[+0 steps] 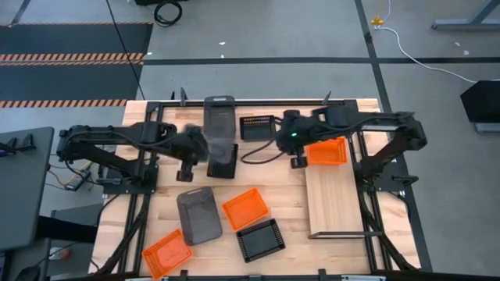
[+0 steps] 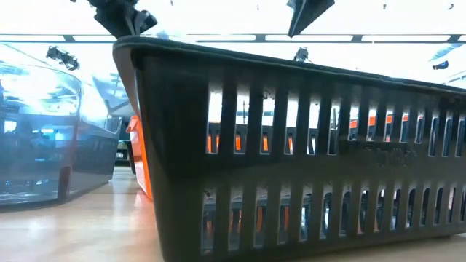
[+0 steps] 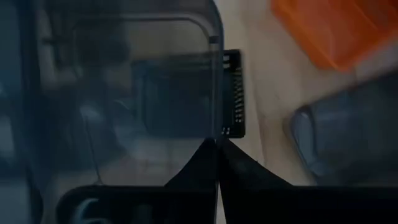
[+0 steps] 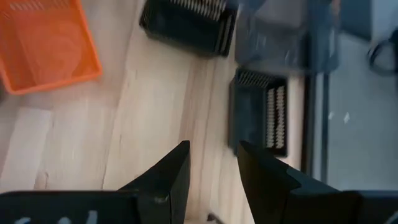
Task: Stack baskets on shelf by color
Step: Put the middle black transparent bin on the shelf
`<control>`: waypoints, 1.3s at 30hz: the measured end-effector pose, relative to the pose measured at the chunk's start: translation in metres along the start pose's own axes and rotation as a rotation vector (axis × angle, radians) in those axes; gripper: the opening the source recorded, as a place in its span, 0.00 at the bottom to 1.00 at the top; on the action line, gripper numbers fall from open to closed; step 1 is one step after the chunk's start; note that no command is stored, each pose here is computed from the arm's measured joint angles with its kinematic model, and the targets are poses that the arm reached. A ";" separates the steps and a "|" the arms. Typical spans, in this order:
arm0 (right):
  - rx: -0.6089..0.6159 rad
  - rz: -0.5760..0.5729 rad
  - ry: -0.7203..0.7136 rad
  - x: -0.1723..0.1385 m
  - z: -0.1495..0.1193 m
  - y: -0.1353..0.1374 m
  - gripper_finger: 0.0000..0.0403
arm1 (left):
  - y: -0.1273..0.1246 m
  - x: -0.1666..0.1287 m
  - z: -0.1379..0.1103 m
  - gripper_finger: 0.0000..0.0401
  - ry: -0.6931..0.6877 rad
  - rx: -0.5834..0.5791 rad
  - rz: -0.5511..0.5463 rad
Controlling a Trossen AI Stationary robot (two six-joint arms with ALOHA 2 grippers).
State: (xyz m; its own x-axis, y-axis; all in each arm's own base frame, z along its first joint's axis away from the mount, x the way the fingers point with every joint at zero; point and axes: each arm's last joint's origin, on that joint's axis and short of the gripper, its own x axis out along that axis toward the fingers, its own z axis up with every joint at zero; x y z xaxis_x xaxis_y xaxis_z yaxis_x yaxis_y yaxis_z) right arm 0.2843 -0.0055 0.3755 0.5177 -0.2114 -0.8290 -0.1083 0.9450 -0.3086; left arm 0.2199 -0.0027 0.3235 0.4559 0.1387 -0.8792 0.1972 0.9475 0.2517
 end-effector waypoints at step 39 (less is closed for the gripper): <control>-0.397 0.494 -0.701 0.006 0.065 0.041 0.35 | -0.037 -0.014 0.040 0.02 -0.793 1.008 -0.362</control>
State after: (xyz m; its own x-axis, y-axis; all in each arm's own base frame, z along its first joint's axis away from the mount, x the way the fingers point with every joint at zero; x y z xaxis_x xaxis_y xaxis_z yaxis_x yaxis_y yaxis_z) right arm 0.3382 0.0483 0.3885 0.7145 0.5103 -0.4786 -0.6657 0.7062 -0.2409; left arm 0.2408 -0.0512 0.3426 0.5523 -0.6042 -0.5743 0.8088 0.2216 0.5448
